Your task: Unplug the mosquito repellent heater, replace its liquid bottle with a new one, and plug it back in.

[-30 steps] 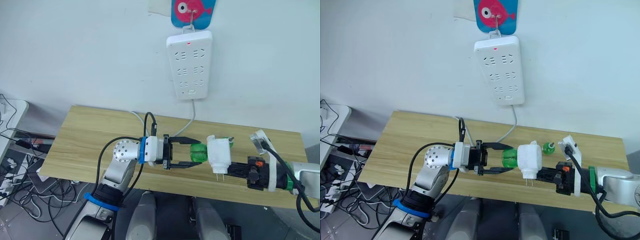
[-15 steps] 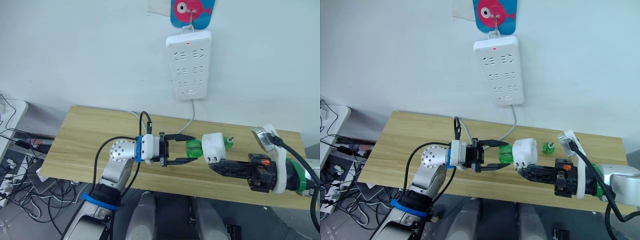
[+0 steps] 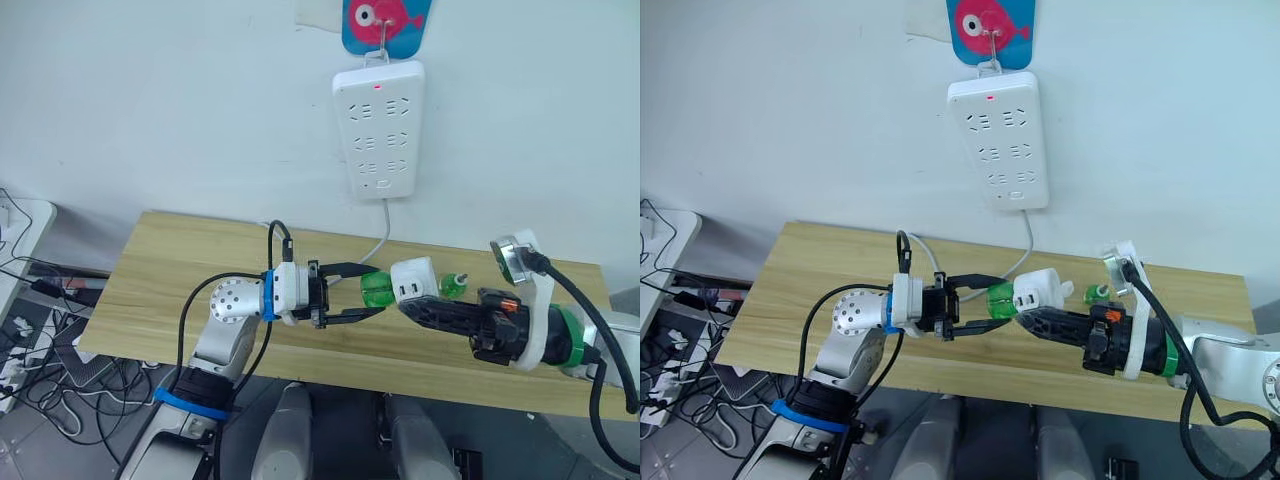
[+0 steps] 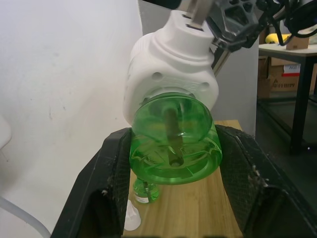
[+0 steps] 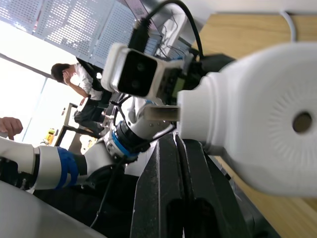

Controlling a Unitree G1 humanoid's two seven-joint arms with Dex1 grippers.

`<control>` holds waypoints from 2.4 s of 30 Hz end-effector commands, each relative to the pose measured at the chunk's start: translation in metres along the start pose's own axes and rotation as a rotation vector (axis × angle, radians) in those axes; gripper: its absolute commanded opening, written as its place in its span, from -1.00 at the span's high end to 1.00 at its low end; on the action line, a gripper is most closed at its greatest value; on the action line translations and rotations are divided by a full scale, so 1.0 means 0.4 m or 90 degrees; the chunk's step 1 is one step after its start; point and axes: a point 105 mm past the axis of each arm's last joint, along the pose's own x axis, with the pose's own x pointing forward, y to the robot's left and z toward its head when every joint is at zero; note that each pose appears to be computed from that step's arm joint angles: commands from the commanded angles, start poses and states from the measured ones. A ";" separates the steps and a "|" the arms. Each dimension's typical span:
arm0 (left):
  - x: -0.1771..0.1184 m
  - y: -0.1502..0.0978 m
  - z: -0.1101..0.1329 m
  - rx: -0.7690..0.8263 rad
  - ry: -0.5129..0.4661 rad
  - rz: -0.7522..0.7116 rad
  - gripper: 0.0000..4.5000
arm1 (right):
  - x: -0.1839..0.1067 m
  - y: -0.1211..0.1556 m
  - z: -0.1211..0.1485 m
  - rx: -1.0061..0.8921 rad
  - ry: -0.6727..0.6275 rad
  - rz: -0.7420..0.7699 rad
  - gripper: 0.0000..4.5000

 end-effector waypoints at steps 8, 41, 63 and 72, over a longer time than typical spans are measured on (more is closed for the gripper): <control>0.046 -0.065 0.007 -0.003 -0.012 -0.103 0.01 | -0.041 0.014 0.025 -0.040 0.014 0.003 0.98; 0.024 -0.074 0.007 -0.041 -0.011 -0.105 0.01 | -0.222 -0.010 0.002 -0.431 0.170 -0.116 -0.55; 0.029 -0.082 0.028 -0.030 -0.027 -0.140 0.01 | -0.103 -0.010 -0.062 -0.607 0.108 0.060 -0.98; 0.040 -0.075 0.031 -0.027 -0.031 -0.130 0.01 | -0.078 -0.019 -0.067 -0.619 0.119 0.083 -0.90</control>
